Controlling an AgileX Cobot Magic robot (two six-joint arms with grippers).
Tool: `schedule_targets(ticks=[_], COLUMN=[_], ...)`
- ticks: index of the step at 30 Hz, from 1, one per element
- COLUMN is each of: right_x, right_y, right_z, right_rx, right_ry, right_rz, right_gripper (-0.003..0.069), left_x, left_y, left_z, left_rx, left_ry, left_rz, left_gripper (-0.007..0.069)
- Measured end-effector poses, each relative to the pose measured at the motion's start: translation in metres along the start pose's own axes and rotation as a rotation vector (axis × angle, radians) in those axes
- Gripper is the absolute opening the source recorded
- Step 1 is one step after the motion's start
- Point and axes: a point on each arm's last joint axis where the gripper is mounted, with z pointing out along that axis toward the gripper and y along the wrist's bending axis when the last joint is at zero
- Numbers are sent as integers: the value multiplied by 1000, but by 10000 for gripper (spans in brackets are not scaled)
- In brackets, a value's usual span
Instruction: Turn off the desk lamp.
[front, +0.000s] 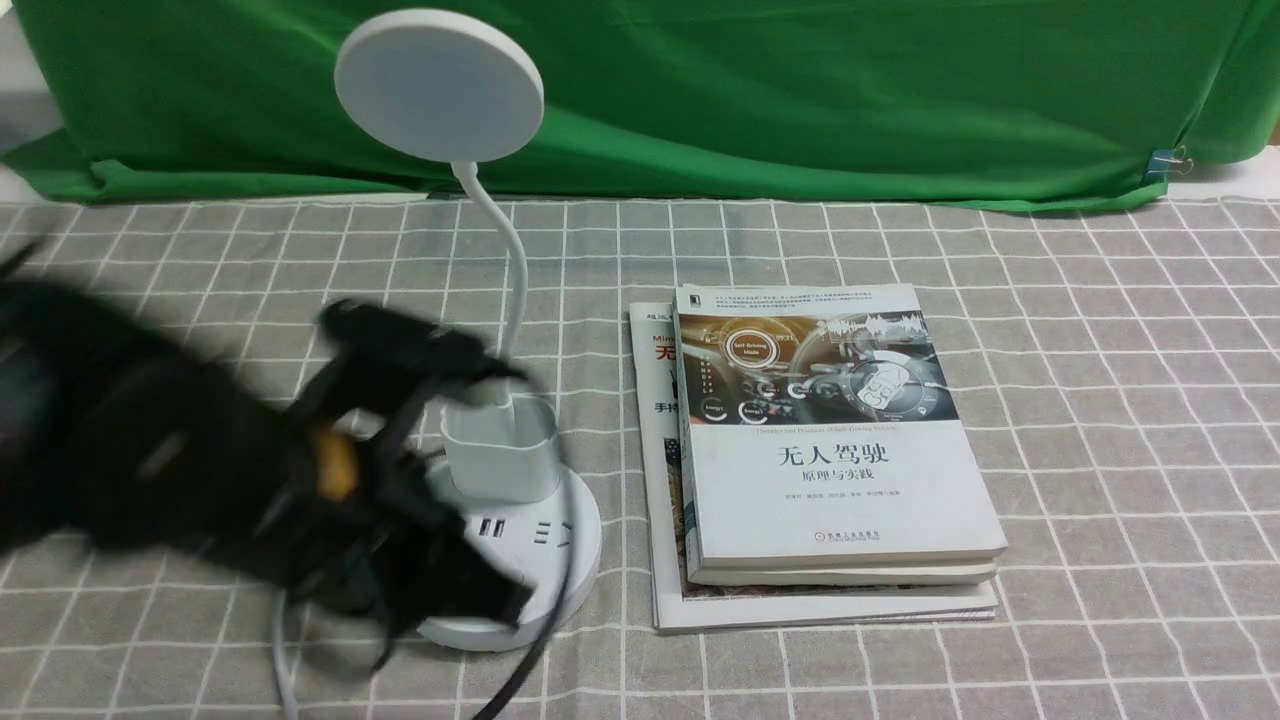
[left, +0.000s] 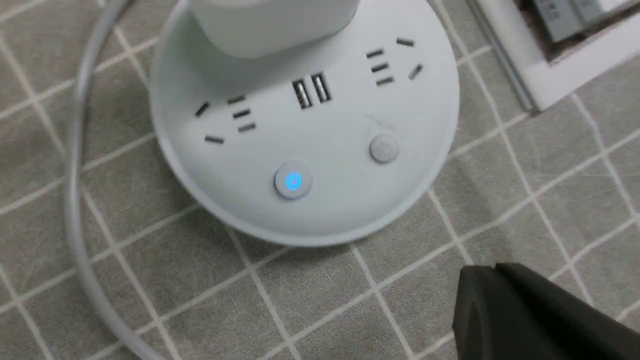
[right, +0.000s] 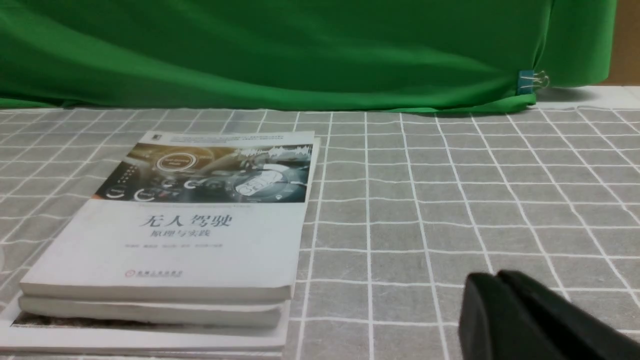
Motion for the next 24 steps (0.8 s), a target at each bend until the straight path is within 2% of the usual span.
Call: schedule_targets(ticks=[6, 10, 15, 24], right_x=[0, 0, 0, 0], right_y=[0, 0, 0, 0], right_z=[0, 0, 0, 0], right_rx=[0, 0, 0, 0], right_ry=[0, 0, 0, 0], right_rz=[0, 0, 0, 0], right_gripper=[36, 36, 36, 36], left_x=[50, 74, 92, 99], left_y=[6, 10, 12, 13], left_z=[-31, -39, -44, -40], left_rx=[8, -8, -33, -57], left_ry=[-408, -585, -688, -715], left_rz=[-8, 36, 116, 193], left_gripper=[1, 1, 1, 1])
